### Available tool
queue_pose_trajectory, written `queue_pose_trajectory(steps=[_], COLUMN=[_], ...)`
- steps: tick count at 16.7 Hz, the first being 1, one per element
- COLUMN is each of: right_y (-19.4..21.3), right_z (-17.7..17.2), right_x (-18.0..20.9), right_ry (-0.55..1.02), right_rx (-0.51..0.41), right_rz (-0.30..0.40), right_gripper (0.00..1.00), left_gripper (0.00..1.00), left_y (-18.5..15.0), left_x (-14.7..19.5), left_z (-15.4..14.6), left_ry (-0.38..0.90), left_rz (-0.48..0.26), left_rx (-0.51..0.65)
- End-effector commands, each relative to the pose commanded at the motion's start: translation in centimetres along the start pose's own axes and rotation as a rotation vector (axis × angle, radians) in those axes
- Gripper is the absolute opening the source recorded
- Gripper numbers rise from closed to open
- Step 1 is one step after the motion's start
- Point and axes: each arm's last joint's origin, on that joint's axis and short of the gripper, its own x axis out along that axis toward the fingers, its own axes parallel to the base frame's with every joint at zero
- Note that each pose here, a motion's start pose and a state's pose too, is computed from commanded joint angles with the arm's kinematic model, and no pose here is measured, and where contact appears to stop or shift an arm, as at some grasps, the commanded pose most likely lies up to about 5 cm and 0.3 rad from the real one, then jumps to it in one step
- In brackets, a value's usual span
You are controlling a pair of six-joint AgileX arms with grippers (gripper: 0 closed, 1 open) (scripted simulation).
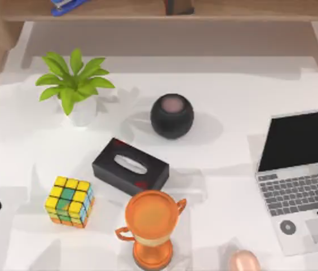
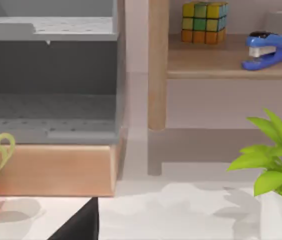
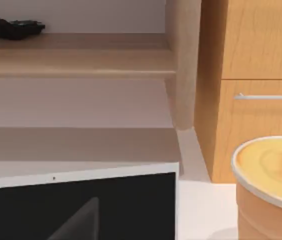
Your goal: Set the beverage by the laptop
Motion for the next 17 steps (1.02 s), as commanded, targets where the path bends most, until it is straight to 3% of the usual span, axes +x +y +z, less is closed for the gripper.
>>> queue_pose_trajectory(steps=[10,17], right_y=[-1.4,-4.6], right_z=[-0.2,-3.0], right_x=[2.2,5.0], right_ry=[0.034,0.154], right_rx=[-0.030,-0.024], right_rz=[-0.007,-0.013], right_gripper=[1.00,1.00], left_gripper=[1.00,1.00], left_y=[0.0,0.0], left_x=[0.0,0.0], left_z=[0.0,0.0], left_ry=[0.000,0.000], left_rz=[0.000,0.000], left_rx=[0.000,0.000])
